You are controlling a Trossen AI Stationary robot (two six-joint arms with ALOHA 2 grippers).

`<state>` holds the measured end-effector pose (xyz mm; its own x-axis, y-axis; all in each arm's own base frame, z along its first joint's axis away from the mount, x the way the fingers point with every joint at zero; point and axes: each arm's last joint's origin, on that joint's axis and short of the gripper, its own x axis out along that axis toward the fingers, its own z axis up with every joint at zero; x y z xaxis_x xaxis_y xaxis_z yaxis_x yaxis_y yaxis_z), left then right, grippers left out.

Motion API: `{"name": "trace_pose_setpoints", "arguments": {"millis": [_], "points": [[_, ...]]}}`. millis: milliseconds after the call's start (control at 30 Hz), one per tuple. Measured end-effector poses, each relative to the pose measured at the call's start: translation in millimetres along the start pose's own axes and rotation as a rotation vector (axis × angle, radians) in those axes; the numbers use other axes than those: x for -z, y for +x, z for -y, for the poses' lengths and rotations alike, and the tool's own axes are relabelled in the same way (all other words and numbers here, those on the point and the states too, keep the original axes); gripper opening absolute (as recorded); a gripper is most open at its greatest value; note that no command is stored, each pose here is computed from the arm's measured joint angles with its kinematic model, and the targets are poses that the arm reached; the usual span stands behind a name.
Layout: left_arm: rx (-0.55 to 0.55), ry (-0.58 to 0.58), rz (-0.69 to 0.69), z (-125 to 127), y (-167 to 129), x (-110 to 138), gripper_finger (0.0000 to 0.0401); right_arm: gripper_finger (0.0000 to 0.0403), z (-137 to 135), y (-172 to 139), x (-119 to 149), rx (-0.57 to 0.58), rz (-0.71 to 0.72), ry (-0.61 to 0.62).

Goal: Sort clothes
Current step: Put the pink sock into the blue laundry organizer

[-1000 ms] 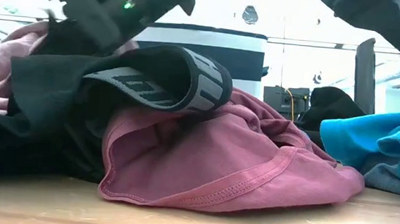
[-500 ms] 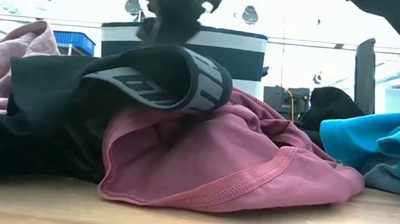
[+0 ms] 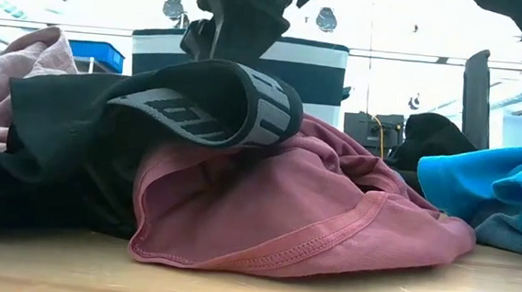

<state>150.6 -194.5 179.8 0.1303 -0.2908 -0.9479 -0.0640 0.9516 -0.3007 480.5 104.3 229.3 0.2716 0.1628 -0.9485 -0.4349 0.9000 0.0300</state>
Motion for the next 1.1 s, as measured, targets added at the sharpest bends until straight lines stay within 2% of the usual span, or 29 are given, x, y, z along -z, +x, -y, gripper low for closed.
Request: {"name": "trace_pose_setpoints", "arguments": {"millis": [200, 433, 600, 700, 933, 1100], "points": [[-0.075, 0.047, -0.028, -2, 12, 3, 0.0125, 0.021, 0, 0, 0, 0.001, -0.001, 0.005], [-0.042, 0.094, 0.003, 4, -3, 0, 0.0125, 0.021, 1, 0, 1, 0.002, -0.008, 0.008], [-0.157, 0.1, 0.018, -4, -8, 3, 0.0125, 0.021, 2, -1, 1, 0.004, -0.005, 0.009], [-0.183, 0.106, 0.002, -6, -4, 4, 0.0125, 0.021, 2, -1, 1, 0.004, -0.005, 0.013], [-0.205, 0.107, -0.026, -8, 6, 6, 0.0125, 0.021, 2, -1, 2, 0.002, -0.014, 0.015], [-0.167, 0.099, -0.051, -6, 8, 6, 0.0125, 0.021, 2, -1, 2, 0.001, -0.018, 0.017]]}}
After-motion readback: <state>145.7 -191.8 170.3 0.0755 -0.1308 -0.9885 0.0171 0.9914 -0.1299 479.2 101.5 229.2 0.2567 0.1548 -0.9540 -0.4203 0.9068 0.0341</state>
